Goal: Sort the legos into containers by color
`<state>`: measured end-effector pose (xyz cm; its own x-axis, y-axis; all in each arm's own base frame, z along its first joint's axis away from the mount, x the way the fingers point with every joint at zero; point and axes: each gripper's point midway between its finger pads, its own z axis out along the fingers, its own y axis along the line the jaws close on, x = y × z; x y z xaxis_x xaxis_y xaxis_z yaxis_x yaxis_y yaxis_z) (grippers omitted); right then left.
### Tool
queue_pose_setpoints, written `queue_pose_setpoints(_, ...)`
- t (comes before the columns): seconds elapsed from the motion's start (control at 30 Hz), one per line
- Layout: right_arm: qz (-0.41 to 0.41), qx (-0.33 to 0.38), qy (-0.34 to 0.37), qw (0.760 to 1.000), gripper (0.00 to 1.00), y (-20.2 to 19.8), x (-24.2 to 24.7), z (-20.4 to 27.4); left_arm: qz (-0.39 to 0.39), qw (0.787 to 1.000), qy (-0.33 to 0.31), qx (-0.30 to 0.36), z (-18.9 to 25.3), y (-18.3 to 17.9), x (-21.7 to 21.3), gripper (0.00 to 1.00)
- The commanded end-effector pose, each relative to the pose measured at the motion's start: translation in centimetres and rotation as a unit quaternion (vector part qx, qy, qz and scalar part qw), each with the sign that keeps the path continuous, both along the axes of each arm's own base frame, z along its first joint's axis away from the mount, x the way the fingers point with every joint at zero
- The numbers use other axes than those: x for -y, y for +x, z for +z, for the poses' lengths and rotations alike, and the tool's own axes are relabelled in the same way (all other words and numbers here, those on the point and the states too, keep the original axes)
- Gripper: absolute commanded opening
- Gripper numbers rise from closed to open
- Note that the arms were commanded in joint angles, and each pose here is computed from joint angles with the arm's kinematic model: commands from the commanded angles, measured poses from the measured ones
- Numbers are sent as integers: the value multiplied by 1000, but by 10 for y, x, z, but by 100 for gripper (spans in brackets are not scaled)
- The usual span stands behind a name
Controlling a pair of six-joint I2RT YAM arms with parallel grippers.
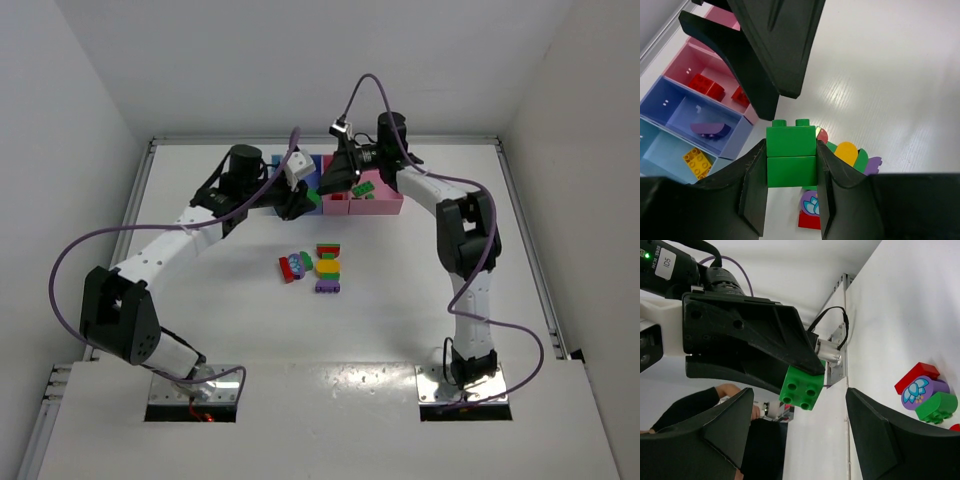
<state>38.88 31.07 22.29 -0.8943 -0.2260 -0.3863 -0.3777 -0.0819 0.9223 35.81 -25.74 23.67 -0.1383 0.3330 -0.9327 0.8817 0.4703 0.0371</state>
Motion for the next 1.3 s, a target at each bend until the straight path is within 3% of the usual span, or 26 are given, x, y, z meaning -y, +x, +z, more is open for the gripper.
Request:
queue_pose_setpoints(0.0,32,60,23,997,75,-23,-1,39,4,999,-6,48,25,2,-1,21)
queue_pose_setpoints(0.07,32,64,24,997,69,-24,-1,36,7,999,0,48,21,5,-1,21)
queue_pose_setpoints(0.47,51,55,23,997,69,-34,-6,33,2,998,-2,57,28,18,5,21)
queue_pose_setpoints(0.7,65,55,24,996,61,-40,-12,30,-4,998,-2,65,31,26,14,21)
queue_pose_setpoints(0.8,65,55,24,996,50,-40,-12,30,-4,998,0,62,28,30,15,21)
queue_pose_setpoints(0.83,65,51,22,996,38,-38,-12,26,-4,998,0,62,28,30,15,21)
queue_pose_setpoints(0.93,65,51,22,996,22,-38,-12,26,-9,998,-1,62,28,28,19,21)
queue_pose_setpoints(0.97,65,51,22,996,10,-38,-12,26,-9,998,-1,62,28,28,19,21)
queue_pose_setpoints(1.03,65,51,22,996,2,-38,-12,26,-9,998,-1,62,28,28,19,21)
queue_pose_setpoints(1.13,65,51,22,996,0,-38,-12,26,-14,999,1,53,20,24,19,21)
queue_pose_setpoints(1.27,50,56,23,997,0,-31,-6,26,-20,999,-3,36,20,16,22,55)
